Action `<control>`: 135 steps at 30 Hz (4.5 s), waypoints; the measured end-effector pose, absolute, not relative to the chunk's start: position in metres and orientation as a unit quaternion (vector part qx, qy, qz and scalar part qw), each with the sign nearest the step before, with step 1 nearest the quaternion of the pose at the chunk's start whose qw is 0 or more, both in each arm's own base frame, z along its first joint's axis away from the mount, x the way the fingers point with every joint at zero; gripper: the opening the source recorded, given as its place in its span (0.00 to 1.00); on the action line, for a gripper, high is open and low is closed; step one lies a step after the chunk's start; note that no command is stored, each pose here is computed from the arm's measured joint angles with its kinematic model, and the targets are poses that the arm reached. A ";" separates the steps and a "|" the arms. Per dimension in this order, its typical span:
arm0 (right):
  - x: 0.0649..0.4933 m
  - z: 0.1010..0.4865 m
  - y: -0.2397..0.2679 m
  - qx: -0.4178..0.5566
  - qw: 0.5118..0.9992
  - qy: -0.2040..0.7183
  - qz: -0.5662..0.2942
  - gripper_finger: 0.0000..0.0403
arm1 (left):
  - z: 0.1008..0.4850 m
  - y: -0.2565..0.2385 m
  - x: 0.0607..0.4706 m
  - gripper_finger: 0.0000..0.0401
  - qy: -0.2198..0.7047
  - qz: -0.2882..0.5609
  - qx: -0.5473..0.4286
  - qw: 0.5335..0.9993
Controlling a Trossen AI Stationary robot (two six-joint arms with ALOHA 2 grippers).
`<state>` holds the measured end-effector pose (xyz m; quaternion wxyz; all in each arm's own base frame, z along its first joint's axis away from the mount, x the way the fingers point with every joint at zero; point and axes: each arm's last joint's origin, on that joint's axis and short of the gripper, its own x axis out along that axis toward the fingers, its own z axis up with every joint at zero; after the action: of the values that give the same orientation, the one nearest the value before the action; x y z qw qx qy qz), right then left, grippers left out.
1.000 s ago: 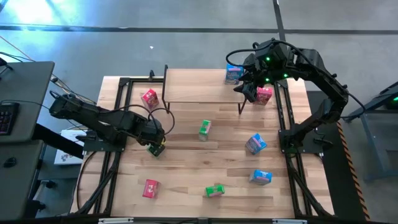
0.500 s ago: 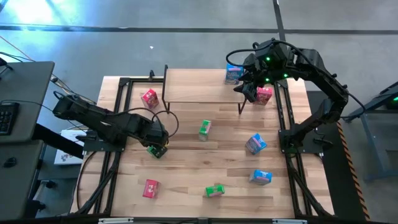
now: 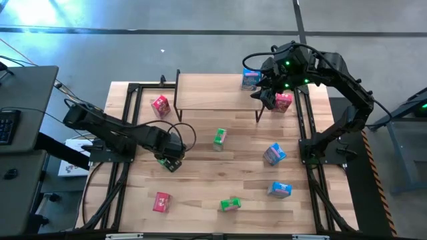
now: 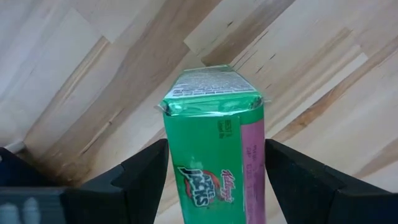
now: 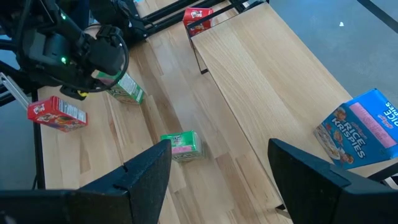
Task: Stack cereal on shelf
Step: Put the left green cereal box on the shelf
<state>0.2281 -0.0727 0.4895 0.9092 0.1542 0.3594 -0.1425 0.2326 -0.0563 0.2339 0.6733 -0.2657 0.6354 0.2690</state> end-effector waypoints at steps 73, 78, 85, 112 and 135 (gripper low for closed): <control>0.227 0.489 -0.076 0.135 0.901 0.357 -0.205 0.64 | 0.416 0.106 0.233 0.37 0.535 0.240 0.200 0.785; 0.228 0.490 -0.077 0.118 0.905 0.357 -0.198 0.64 | 0.423 0.122 0.235 0.37 0.498 0.267 0.217 0.796; 0.240 0.490 -0.078 0.073 0.925 0.347 -0.136 0.64 | 0.428 0.137 0.233 0.37 0.477 0.295 0.220 0.798; 0.288 0.462 -0.092 0.034 0.922 0.378 -0.069 0.64 | 0.394 0.172 0.257 0.37 0.514 0.232 0.186 0.805; 0.288 0.462 -0.093 0.035 0.922 0.379 -0.076 0.64 | 0.391 0.179 0.248 0.37 0.538 0.187 0.193 0.799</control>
<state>0.2880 -0.0928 0.4621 0.9215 0.0346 0.3791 -0.0763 0.2480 0.1788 0.3906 0.7988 0.1927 0.5384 0.1865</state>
